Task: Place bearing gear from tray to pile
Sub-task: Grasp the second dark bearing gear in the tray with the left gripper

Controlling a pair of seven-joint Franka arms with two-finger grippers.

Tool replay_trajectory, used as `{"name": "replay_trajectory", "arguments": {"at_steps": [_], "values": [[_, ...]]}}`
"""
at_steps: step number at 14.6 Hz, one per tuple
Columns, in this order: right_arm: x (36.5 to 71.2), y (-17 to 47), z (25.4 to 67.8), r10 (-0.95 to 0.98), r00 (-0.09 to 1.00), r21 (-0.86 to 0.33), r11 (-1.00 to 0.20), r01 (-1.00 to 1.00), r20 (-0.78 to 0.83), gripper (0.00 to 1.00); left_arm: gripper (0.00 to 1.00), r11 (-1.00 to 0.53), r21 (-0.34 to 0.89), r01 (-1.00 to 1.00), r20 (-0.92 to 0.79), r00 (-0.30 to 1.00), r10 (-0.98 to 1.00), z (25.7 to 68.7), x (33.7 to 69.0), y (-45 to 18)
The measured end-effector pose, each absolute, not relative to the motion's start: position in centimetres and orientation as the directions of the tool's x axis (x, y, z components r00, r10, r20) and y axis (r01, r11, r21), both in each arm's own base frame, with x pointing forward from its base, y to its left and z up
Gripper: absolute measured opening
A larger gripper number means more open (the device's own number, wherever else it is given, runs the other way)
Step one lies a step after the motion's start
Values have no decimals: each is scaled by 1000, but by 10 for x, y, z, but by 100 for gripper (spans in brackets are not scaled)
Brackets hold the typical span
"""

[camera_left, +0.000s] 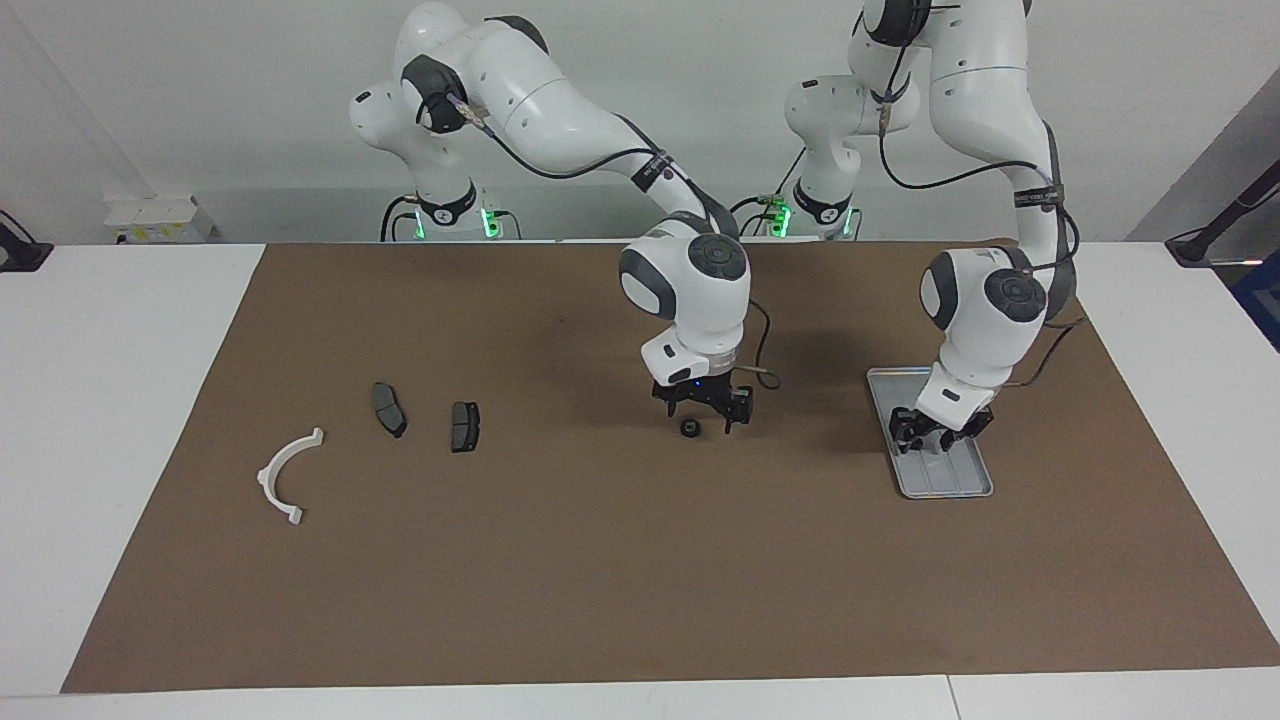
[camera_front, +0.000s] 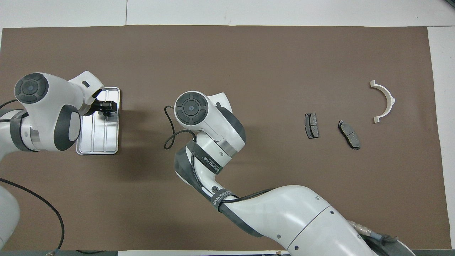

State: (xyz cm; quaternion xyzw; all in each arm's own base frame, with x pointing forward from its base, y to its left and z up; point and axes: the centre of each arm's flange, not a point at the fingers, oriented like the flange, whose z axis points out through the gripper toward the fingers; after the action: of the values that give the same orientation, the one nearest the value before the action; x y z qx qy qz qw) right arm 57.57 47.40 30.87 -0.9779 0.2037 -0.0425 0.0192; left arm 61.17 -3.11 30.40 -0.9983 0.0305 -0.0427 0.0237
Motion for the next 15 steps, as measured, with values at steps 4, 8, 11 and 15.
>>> {"name": "replay_trajectory", "arguments": {"at_steps": [4, 8, 11, 15], "values": [[578, 471, 300, -404, 912, -45, -915, -401, 72, 90, 60, -997, -48, -59, 84, 994, -63, 299, 612, -31], [578, 471, 293, -404, 912, -52, -915, -401, 73, 90, 41, -997, -44, -60, 89, 994, -64, 300, 613, -33], [578, 471, 287, -403, 913, -46, -915, -400, 69, 90, 18, -997, -42, -57, 92, 994, -61, 301, 614, -34], [578, 471, 286, -403, 912, -44, -915, -401, 69, 71, 18, -999, -26, -35, 92, 995, -37, 301, 614, -32]]}}
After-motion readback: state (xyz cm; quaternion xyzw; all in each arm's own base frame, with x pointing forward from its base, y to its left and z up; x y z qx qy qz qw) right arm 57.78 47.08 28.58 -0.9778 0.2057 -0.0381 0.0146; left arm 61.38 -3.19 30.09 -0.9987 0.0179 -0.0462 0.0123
